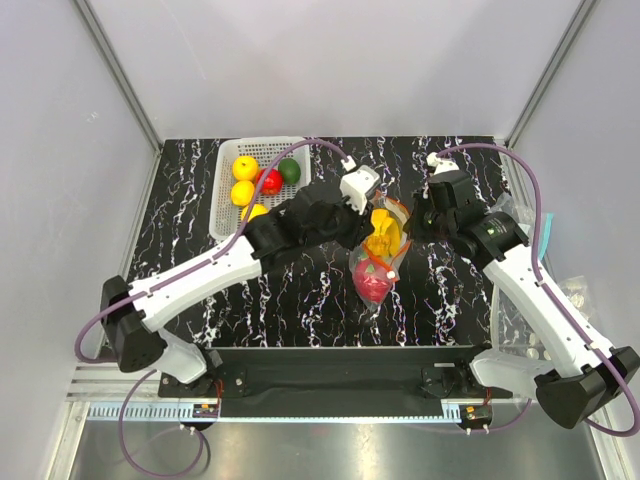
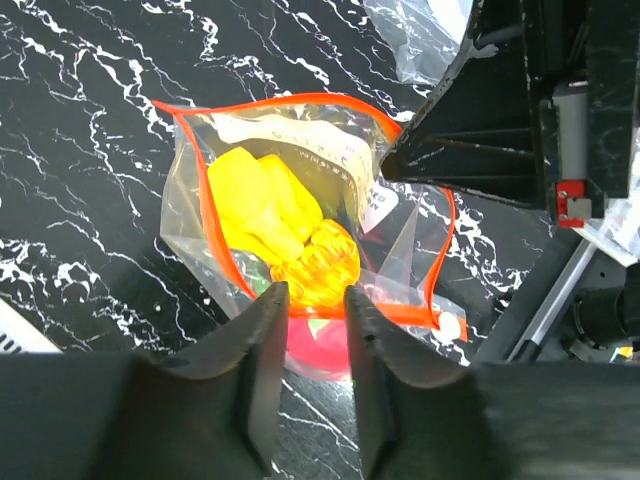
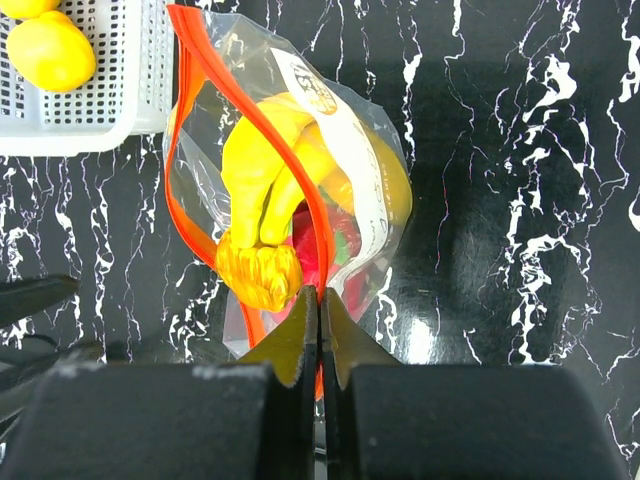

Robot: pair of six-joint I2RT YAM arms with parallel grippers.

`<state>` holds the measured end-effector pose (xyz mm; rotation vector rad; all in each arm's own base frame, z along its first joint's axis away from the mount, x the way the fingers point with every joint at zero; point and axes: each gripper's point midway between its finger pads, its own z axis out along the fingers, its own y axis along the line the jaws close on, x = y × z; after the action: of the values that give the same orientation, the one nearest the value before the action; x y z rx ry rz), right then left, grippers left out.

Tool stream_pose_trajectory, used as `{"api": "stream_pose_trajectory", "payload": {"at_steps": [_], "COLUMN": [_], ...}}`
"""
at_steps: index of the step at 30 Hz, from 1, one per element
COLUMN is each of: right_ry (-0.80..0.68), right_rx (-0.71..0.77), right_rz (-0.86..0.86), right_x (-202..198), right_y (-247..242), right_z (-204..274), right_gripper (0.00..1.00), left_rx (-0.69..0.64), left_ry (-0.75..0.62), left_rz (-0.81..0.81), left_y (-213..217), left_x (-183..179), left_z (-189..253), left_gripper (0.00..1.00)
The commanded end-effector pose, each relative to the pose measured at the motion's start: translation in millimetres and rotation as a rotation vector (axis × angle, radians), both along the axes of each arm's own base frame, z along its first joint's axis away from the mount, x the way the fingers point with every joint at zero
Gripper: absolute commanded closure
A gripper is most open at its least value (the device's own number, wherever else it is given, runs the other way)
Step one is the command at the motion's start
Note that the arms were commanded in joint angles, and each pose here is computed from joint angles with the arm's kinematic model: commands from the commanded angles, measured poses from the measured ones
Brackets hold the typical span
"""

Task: Place the food in the zip-top bag and seal the zipper
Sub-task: Adjust the fake fruit in the zipper food storage bag.

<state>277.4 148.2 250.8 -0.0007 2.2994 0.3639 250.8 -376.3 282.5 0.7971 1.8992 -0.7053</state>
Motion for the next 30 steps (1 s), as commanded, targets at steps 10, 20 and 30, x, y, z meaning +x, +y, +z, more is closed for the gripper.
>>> {"api": "stream_pose_trajectory", "payload": {"at_steps": [10,20,30], "right_ry": [-0.077,-0.078,-0.08], "right_rx": [0.024,0.012,0.033], "right_rz": [0.005,0.005,0.018], "right_x": [3.9,6.0,4.8], "right_y": [1.3,0.2,4.1], "right_z": [20.9,18.6,18.2], "right_gripper": [1.0,1.0,1.0], "left_rx": [0.043,0.001,-0.036], "left_ry": [0.073,-0.004,0.104], "left_rz": [0.003,0.038,0.159], "left_y": [-46.0,-17.0,25.7], "left_x": [28.4,20.7,35.1], "left_z": [-74.7,-10.1,-29.9], "left_gripper": [0.92,0.76,0.58]}}
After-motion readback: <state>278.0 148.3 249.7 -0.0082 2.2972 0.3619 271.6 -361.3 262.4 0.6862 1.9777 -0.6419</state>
